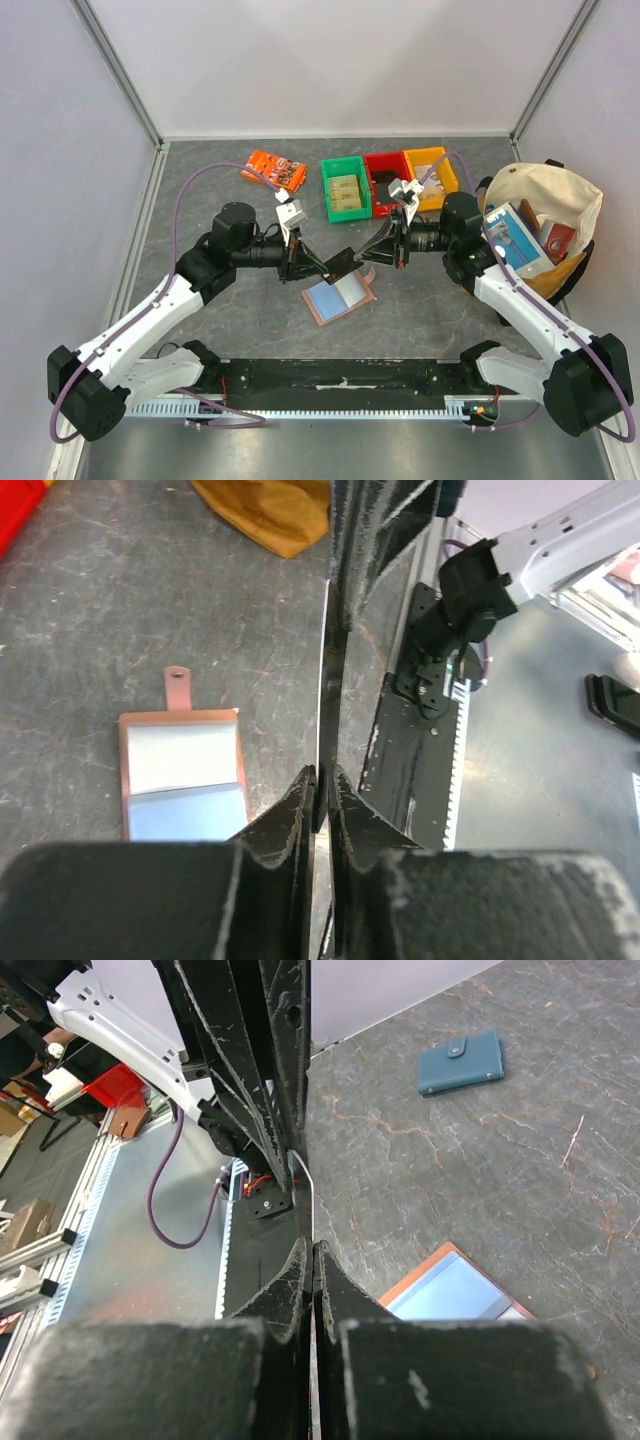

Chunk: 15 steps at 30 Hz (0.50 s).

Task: Take the credit cards out of the card holder
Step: Place the credit card in the storage box.

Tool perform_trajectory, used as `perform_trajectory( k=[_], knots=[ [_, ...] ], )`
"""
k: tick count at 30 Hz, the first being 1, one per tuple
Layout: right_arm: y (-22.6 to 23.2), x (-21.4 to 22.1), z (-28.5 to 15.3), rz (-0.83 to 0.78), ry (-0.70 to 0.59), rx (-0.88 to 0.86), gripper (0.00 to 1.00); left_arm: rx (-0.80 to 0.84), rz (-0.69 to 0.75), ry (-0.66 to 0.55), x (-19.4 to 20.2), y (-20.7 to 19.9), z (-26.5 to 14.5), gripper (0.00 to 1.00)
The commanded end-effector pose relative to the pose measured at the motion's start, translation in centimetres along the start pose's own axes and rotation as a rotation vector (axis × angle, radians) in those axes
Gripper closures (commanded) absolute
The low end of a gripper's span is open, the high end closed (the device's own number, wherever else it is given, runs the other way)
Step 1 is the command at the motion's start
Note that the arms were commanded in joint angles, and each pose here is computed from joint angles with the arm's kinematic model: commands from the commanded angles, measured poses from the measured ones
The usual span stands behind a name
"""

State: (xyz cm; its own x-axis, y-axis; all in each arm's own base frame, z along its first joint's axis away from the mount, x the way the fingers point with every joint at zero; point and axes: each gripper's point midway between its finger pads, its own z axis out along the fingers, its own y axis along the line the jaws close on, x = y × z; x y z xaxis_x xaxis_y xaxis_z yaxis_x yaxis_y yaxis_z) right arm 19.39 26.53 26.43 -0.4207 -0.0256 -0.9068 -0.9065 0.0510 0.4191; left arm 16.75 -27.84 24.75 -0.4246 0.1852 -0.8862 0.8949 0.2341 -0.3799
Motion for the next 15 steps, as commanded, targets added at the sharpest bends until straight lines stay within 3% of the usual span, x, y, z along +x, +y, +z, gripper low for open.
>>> perform_trajectory(
  k=[1, 3, 5, 9, 15],
  knots=[
    [-0.2, -1.3, 0.2, -0.045, 0.000, 0.013, 1.00, -0.127, 0.067, -0.063, -2.8, 1.6, -0.6, 0.72],
    [-1.0, -1.5, 0.3, -0.032, -0.007, 0.059, 1.00, -0.263, 0.055, -0.072, -3.3, 3.7, -1.3, 0.44],
    [-2.0, -1.9, 0.2, -0.020, -0.016, 0.108, 1.00, -0.406, 0.051, -0.091, -3.8, 5.9, -2.5, 0.27],
    [-5.5, -3.1, -0.7, 0.021, -0.040, 0.288, 1.00, -0.677, 0.079, -0.171, -5.4, 9.1, -6.2, 0.18],
    [-13.3, -5.6, -5.7, 0.089, -0.065, 0.731, 1.00, -1.035, 0.109, -0.306, -6.3, 12.3, -12.6, 0.07]
  ],
)
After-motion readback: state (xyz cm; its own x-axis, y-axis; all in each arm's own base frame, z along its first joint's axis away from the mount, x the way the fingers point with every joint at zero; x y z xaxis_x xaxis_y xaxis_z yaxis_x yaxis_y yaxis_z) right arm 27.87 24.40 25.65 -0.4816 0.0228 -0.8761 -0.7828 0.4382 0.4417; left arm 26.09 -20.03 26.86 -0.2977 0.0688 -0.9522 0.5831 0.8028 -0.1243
